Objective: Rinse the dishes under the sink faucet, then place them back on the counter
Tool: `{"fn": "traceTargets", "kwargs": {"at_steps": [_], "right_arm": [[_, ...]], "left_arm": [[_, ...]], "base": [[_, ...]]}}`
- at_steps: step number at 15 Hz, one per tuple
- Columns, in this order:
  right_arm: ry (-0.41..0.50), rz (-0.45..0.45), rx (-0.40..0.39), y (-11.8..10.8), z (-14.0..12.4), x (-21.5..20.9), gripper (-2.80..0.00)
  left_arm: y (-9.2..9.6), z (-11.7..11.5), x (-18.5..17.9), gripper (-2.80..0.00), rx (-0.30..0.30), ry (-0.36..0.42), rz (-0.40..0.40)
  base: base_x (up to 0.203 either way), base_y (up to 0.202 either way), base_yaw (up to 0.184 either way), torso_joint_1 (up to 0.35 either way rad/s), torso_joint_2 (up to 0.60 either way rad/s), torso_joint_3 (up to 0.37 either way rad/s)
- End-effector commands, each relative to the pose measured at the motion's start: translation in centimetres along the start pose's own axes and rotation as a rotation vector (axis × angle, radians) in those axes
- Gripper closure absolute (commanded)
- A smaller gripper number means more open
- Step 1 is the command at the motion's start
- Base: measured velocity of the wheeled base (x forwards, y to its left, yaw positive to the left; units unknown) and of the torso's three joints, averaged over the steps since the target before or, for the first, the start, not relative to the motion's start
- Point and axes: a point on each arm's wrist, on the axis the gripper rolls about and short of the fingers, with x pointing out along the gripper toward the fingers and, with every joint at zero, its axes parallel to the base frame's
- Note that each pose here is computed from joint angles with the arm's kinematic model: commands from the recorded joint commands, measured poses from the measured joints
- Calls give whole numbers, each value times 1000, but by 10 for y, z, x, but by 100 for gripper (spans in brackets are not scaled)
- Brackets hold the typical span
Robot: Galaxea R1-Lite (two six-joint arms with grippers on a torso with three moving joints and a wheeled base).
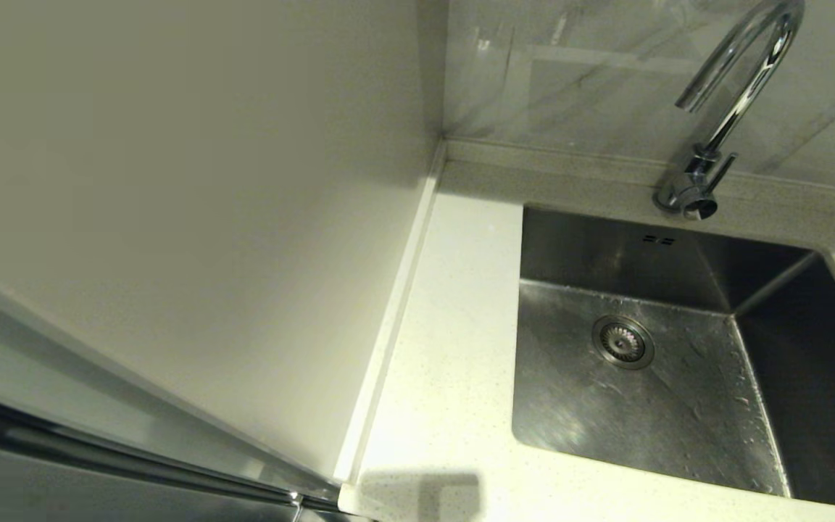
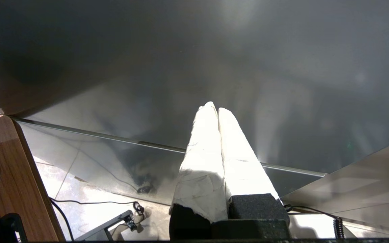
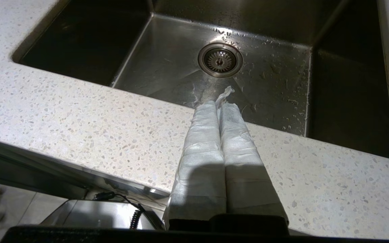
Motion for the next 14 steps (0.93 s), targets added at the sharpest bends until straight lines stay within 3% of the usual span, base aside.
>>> {"fn": "traceTargets", "kwargs": {"at_steps": [1, 14], "right_arm": [[2, -3, 1, 0, 0, 0, 0], [2, -4, 1, 0, 0, 0, 0]], "left_arm": [[0, -1, 0, 0, 0, 3, 0], [0, -1, 0, 0, 0, 3, 0]], "base": [[0, 0, 0, 0, 0, 0], [0, 0, 0, 0, 0, 0]]}}
